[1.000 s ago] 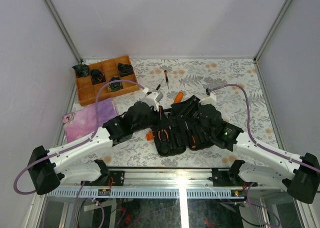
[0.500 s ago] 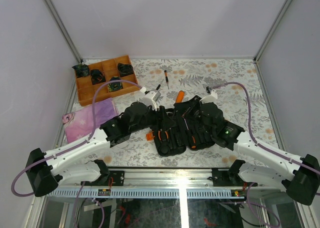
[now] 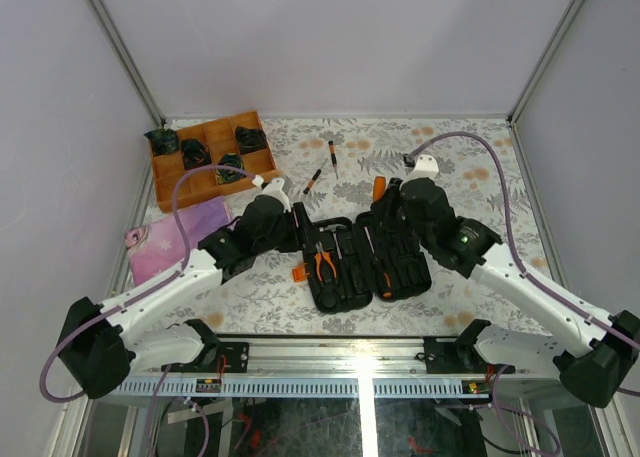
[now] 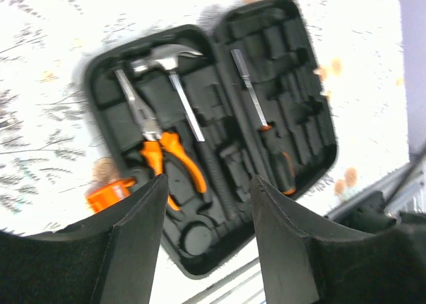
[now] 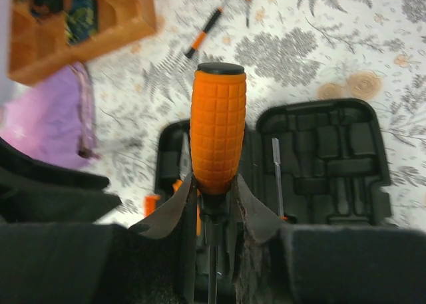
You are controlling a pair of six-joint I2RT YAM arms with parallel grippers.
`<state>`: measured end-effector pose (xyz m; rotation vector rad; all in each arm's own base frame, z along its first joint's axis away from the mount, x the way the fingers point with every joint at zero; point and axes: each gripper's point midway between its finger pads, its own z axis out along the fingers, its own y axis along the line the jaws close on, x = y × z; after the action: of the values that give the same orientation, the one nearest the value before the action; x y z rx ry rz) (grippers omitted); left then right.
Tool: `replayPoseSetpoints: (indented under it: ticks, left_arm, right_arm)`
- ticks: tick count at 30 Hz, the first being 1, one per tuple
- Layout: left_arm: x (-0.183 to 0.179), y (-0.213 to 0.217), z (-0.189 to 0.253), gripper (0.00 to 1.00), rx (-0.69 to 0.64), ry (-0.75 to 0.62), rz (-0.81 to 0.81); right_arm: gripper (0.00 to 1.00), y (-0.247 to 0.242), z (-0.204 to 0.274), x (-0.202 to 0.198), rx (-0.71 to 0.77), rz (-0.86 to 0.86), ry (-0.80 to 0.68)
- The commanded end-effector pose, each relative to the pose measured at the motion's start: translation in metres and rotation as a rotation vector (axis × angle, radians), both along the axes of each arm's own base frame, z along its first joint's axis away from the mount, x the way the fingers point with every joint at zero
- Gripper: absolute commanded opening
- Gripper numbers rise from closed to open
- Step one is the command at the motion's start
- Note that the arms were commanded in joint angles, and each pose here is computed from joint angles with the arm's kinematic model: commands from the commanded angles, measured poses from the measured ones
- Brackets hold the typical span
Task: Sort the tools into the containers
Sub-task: Pick up the screwdriver from the center of the board, then adjust the storage box at the center of the board.
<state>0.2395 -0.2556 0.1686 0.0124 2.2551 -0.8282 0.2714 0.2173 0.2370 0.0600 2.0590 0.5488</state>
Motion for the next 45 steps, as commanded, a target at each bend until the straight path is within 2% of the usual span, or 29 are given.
replayPoseSetpoints:
  ticks: [1,10,18,25,28,37,45]
  left_arm:
    - [0.010,0.029,-0.045,0.51,0.100,0.134,0.109]
    - [0.036,0.030,-0.092,0.48,0.184,0.210,0.121]
    - [0.048,0.035,-0.121,0.37,0.269,0.263,0.135]
    - [0.058,0.049,-0.138,0.19,0.308,0.305,0.171]
    - [0.060,0.058,-0.140,0.15,0.322,0.317,0.195]
    - [0.060,0.068,-0.141,0.16,0.335,0.324,0.213]
    - [0.059,0.064,-0.133,0.30,0.297,0.313,0.199]
  right_arm:
    - [0.00,-0.010,-0.019,-0.008,-0.202,0.127,0.096]
    - [0.00,-0.014,-0.049,-0.015,-0.207,0.183,0.216]
    - [0.02,-0.017,-0.054,-0.021,-0.201,0.188,0.223]
    - [0.01,-0.026,-0.067,-0.023,-0.249,0.174,0.245]
    - [0.00,-0.031,-0.075,-0.022,-0.277,0.156,0.267]
    - [0.00,-0.026,-0.101,-0.006,-0.297,0.136,0.295]
    - [0.00,-0.019,-0.131,0.013,-0.320,0.132,0.329]
